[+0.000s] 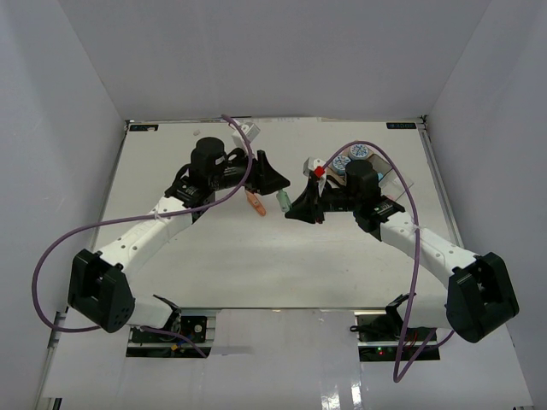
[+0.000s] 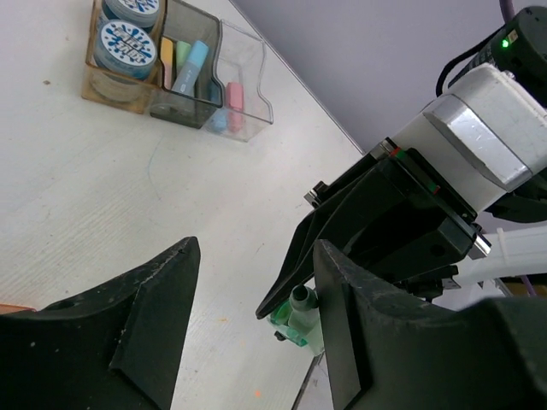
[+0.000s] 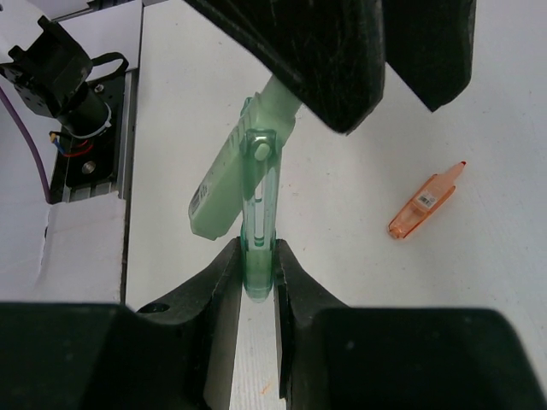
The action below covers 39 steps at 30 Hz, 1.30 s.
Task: Sort the stationery into containers
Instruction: Close the pen cap on the pen.
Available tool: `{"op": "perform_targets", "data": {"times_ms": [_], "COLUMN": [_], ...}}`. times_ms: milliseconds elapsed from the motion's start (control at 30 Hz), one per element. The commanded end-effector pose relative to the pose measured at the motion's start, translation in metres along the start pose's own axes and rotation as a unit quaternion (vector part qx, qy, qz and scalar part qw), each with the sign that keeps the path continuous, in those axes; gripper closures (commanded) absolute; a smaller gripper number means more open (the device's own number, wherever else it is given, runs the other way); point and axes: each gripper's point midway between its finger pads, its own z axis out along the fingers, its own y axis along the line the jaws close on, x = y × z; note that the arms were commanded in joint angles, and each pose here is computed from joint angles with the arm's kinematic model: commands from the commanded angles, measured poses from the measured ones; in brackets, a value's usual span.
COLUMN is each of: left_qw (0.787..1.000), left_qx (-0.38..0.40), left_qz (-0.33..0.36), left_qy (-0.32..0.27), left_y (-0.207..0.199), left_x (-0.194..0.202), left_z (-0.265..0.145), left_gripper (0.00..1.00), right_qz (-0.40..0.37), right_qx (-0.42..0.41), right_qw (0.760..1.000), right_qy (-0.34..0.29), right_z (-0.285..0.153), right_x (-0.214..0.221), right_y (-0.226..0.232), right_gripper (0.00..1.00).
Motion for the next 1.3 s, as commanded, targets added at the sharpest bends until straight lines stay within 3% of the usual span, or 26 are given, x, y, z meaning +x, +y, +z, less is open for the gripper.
{"op": "perform_targets", "data": {"times_ms": [0, 167, 300, 433, 600, 867, 1067, 1267], "left_qw": [0.995, 0.983, 0.974, 0.978, 0.982, 0.965, 0.955, 0.934], "left_qx": [-0.022, -0.041, -0.045, -0.031, -0.02, -0.023, 0.004, 0.039], "left_qz": [0.047, 0.098, 0.136, 0.139, 0.142, 0.229, 0.265, 0.328], "left_qy": [-0.085, -0.149, -0.173, -0.153, -0.123, -0.124, -0.13, -0.136], "left_y": [-0.012, -0.028, -0.038, -0.038, -0.033, -0.033, -0.042, -0.051], "left_x": [-0.048, -0.078, -0.085, -0.063, -0.036, -0.035, -0.039, -0.03], "left_z": [-0.016, -0.044, -0.061, -0.064, -0.057, -0.044, -0.037, -0.042], "left_gripper": [0.34, 0.32, 0.37, 0.53, 0.55, 0.43, 0.41, 0.27], "right_qz": [-0.028, -0.006, 0.003, 0.019, 0.073, 0.148, 0.142, 0.14], "right_qx": [-0.006, 0.015, 0.025, 0.042, 0.083, 0.117, 0.108, 0.108], "right_qw": [0.999, 1.0, 1.0, 0.999, 0.994, 0.982, 0.984, 0.984], "right_qy": [-0.027, -0.014, -0.013, -0.012, -0.008, 0.0, 0.001, 0.005], "right_z": [0.0, 0.0, -0.001, -0.002, -0.004, -0.006, -0.007, -0.008], "right_x": [-0.021, -0.013, -0.01, -0.01, -0.014, -0.03, -0.036, -0.033], "right_y": [0.003, -0.003, -0.004, -0.009, -0.02, -0.027, -0.02, -0.019], "right_gripper": [0.92, 0.92, 0.92, 0.92, 0.92, 0.92, 0.92, 0.92]}}
